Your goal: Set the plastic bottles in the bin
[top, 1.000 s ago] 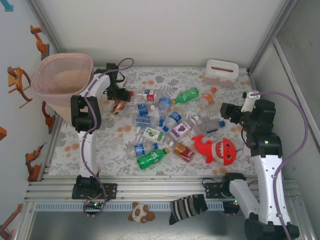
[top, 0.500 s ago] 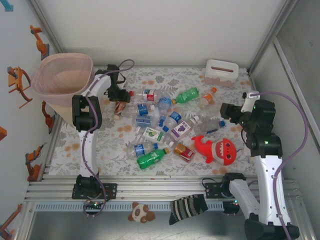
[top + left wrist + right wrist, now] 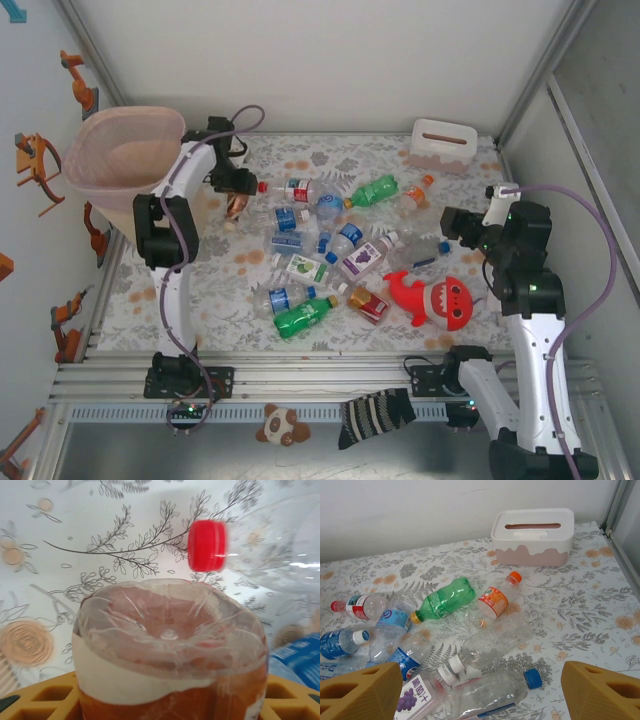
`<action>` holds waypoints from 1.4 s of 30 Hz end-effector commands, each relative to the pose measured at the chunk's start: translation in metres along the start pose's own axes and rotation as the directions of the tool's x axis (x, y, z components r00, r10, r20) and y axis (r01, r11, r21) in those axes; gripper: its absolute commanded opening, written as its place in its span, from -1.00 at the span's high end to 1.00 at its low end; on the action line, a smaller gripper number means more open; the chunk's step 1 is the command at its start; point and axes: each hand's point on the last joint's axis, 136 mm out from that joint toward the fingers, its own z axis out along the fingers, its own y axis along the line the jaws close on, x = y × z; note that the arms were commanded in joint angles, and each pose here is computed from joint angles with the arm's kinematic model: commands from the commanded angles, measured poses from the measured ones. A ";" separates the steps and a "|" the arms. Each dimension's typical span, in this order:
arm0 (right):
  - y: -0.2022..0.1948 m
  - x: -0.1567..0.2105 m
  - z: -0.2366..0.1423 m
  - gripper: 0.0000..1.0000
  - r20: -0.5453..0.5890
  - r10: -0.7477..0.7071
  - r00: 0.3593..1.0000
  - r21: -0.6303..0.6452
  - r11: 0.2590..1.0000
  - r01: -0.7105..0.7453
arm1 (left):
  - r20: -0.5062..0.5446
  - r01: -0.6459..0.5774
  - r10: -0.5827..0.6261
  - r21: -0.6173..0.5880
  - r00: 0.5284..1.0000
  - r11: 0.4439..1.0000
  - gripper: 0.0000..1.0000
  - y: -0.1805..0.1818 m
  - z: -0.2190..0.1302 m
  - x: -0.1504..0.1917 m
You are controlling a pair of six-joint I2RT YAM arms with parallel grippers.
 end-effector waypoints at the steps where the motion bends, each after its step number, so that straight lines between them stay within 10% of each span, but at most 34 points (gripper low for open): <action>1: 0.002 -0.002 -0.002 -0.64 0.019 0.002 1.000 -0.009 1.000 -0.001 | 0.080 0.009 -0.009 0.004 0.997 1.000 -0.10 -0.011 -0.053 -0.006; 13: 0.005 -0.008 -0.001 -0.64 0.029 -0.003 1.000 -0.019 1.000 0.004 | 0.360 -0.041 0.057 -0.052 0.931 0.998 -0.07 -0.030 -0.187 -0.027; 28: 0.009 -0.014 0.003 -0.64 0.034 -0.002 0.999 -0.041 0.999 0.003 | 0.661 0.050 0.191 -0.327 0.725 0.944 0.07 -0.008 -0.361 -0.007; 42: 0.011 -0.016 0.004 -0.64 0.037 -0.005 0.999 -0.051 0.999 0.007 | 0.569 0.212 0.244 -0.618 0.785 0.757 0.12 0.088 -0.356 -0.001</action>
